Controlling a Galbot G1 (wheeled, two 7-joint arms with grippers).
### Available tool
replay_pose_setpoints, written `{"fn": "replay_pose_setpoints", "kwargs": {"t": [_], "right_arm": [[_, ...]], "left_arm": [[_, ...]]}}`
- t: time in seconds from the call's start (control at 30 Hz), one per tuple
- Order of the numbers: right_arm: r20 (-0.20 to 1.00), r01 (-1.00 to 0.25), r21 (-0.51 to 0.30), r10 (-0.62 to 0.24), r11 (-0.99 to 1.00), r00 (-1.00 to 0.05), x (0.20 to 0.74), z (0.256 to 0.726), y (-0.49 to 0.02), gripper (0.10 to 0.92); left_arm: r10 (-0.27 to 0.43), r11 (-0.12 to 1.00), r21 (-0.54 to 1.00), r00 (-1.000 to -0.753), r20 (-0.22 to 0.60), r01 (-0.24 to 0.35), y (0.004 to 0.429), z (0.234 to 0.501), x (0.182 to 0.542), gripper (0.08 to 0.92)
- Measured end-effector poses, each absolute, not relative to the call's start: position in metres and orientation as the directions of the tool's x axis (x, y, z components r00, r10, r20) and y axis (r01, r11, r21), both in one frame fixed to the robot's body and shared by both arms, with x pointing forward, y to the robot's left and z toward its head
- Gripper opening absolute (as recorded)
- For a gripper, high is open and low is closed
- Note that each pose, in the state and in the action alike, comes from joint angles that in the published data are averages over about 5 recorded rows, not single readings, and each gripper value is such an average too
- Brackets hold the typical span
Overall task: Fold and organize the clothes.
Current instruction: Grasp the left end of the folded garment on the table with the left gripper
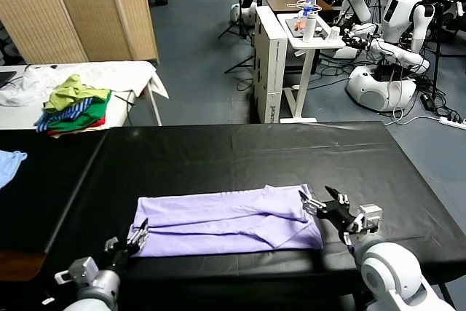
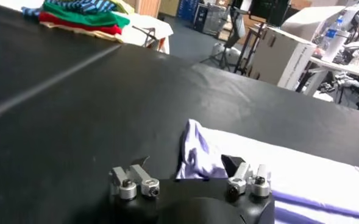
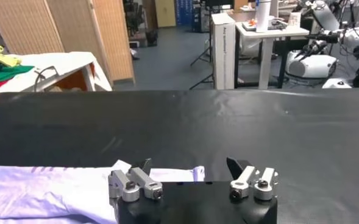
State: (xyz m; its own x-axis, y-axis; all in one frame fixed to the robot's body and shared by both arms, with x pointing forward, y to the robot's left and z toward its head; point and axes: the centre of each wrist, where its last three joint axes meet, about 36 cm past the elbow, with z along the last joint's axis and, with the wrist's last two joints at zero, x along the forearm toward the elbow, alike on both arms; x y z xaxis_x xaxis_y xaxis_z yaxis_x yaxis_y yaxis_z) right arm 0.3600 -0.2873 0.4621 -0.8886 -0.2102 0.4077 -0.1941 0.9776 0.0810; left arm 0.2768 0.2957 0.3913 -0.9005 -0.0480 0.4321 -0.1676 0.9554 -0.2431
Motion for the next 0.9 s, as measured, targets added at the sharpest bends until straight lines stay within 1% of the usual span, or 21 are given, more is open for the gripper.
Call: {"fn": "replay_pose_setpoints", "kwargs": {"t": [0.17,0.37,0.47,0.53,0.6,0.63,0.73,0.9], "right_arm": [[0.405,-0.196,0.082,-0.213,0.977,-0.889,0.361,0.462,-0.287,0.907],[0.402,-0.197,0.080,-0.213,0.977,-0.891,0.362,0.462,-0.288,0.907],[0.401,-0.199,0.080,-0.214,0.977,-0.891,0.362,0.462,-0.288,0.907],[0.399,-0.199,0.079,-0.214,0.977,-0.892,0.362,0.463,-0.288,0.907],[0.398,-0.200,0.078,-0.214,0.977,-0.892,0.363,0.463,-0.288,0.907],[0.397,-0.200,0.078,-0.214,0.977,-0.893,0.363,0.463,-0.288,0.907],[0.395,-0.200,0.075,-0.213,0.977,-0.894,0.363,0.463,-0.288,0.907],[0.391,-0.194,0.072,-0.207,0.978,-0.897,0.362,0.464,-0.290,0.907]], "left_arm": [[-0.043,0.951,-0.260,-0.900,0.433,-0.170,0.294,0.387,0.279,0.732],[-0.029,0.929,-0.321,-0.898,0.438,-0.186,0.294,0.384,0.281,0.581],[-0.024,0.922,-0.336,-0.896,0.443,-0.190,0.293,0.383,0.281,0.450],[-0.023,0.921,-0.340,-0.896,0.444,-0.193,0.293,0.382,0.281,0.338],[-0.026,0.921,-0.337,-0.896,0.444,-0.193,0.292,0.383,0.280,0.256],[-0.028,0.923,-0.332,-0.896,0.443,-0.193,0.292,0.383,0.280,0.231],[-0.047,0.938,-0.289,-0.900,0.434,-0.189,0.291,0.385,0.279,0.186],[-0.100,0.974,-0.150,-0.913,0.395,-0.172,0.297,0.393,0.275,0.180]]}}
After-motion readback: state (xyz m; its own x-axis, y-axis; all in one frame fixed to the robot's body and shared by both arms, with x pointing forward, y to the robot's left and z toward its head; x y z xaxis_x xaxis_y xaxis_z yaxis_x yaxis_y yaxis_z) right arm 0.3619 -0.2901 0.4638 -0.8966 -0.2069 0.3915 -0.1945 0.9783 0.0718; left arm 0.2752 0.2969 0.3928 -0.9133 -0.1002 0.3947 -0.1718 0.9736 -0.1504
